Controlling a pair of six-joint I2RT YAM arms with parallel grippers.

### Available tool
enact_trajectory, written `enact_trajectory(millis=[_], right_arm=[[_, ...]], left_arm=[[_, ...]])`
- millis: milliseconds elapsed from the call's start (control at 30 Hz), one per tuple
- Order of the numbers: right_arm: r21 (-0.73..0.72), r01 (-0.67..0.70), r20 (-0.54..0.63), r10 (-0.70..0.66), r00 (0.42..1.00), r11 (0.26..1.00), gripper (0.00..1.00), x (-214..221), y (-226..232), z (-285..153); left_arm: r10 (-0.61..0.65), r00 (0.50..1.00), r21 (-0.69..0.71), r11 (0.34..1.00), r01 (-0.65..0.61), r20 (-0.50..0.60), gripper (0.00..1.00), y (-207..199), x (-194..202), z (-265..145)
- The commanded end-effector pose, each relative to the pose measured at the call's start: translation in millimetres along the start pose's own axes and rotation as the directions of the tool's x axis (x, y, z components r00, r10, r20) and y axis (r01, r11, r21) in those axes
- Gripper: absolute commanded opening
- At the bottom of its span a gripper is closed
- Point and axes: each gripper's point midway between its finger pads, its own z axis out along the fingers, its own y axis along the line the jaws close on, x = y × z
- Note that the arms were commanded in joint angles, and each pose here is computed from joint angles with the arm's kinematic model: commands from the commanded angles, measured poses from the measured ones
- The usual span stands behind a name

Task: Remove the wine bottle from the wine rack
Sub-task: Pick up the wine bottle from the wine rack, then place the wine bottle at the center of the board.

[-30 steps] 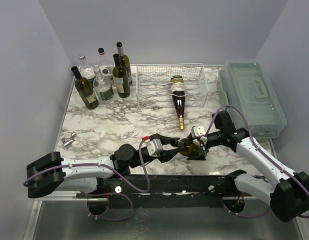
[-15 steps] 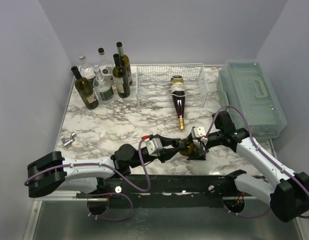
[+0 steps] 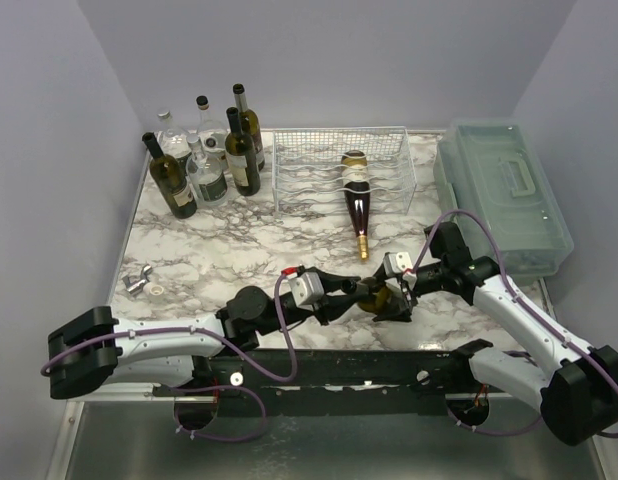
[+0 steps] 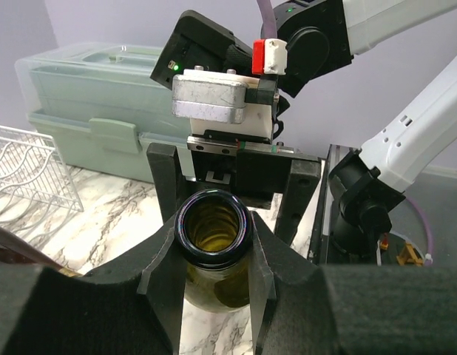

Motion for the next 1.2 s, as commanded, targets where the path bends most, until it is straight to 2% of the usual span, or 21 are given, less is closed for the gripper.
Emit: enact_trajectory(millis=[0, 233, 367, 600, 900, 1167], right_arm=[[0.004, 0.015, 0.057, -0.016, 0.998, 1.000, 0.84, -20, -3, -4], [-0.007, 0.006, 0.080, -0.005, 0.997, 1.000, 0.92, -25, -1, -5], [-0.006, 0.008, 0.087, -0.007, 0.996, 1.000, 0.93, -27, -1, -7], [0.016, 0.009, 0.082, -0.010, 0.997, 1.000, 0.94, -31, -6, -13], [0.056, 0.010, 0.068, -0.014, 0.998, 0.998, 0.94, -31, -12, -22], [0.081, 0.017, 0.053, -0.021, 0.998, 0.997, 0.94, -28, -16, -25]], left_arm=[[-0.020, 0.996, 0.003, 1.000, 0.019, 0.091, 0.00, -2, -41, 1], [-0.016, 0.995, -0.013, 1.000, 0.017, 0.102, 0.00, 1, -53, -5], [-0.011, 0.994, -0.016, 1.000, 0.013, 0.107, 0.00, 1, -61, -10], [0.014, 1.000, -0.105, 0.994, -0.012, 0.021, 0.00, 18, -59, -26], [0.066, 0.995, -0.261, 0.962, -0.084, -0.079, 0.00, 57, -63, -56], [0.092, 0.986, -0.400, 0.905, -0.141, -0.141, 0.00, 111, -71, -83]])
